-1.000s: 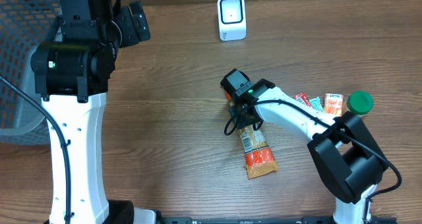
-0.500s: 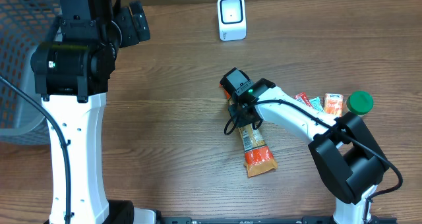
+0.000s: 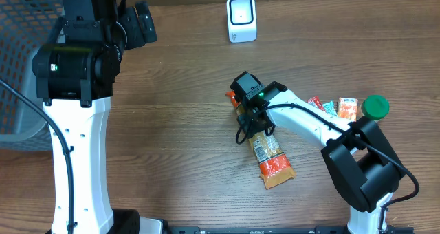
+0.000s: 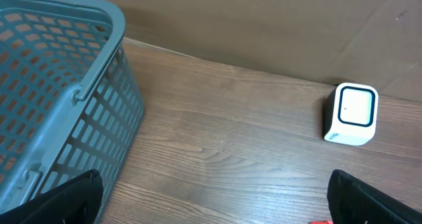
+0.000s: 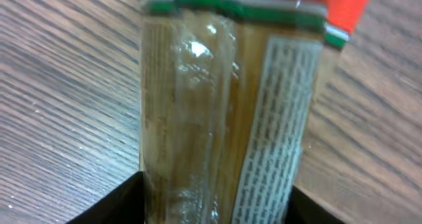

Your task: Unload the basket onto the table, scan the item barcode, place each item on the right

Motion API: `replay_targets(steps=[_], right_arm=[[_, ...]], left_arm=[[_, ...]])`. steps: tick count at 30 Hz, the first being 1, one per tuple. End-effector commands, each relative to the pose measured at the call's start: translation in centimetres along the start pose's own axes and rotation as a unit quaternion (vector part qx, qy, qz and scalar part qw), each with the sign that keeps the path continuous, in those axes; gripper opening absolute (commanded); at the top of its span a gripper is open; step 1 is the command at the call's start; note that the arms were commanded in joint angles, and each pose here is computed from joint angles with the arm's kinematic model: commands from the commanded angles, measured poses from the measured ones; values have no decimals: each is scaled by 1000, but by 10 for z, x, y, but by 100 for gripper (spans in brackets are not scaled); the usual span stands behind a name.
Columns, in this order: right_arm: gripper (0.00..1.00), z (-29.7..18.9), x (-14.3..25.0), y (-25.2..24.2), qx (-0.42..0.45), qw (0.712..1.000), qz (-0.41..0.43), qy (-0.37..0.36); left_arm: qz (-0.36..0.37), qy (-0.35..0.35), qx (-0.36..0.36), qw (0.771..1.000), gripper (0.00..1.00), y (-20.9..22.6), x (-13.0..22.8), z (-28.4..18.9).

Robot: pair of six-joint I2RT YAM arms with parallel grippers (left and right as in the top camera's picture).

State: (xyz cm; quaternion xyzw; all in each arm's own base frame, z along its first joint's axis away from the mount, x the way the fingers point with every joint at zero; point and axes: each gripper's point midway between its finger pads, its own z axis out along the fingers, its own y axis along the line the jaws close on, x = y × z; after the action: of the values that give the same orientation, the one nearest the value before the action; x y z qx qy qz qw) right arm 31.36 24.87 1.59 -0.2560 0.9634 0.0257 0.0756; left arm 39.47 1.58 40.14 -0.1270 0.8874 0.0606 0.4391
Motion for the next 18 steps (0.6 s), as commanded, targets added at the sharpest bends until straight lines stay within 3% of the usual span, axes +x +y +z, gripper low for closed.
replay_targets(steps=[1,10,14,18], right_arm=[[66,6,-3,3,-6,1000,-7,-3],[73,6,-1,3,-6,1000,-5,1],[87,9,11,9,-24,999,-3,22],[89,13,21,9,-26,999,-3,36]], left_arm=[[6,-7,-5,1000,100,4,-4,-3],[6,-7,-5,1000,100,4,-4,-3],[6,-7,-5,1000,100,3,-4,-3],[6,-7,-5,1000,100,4,-4,-3]])
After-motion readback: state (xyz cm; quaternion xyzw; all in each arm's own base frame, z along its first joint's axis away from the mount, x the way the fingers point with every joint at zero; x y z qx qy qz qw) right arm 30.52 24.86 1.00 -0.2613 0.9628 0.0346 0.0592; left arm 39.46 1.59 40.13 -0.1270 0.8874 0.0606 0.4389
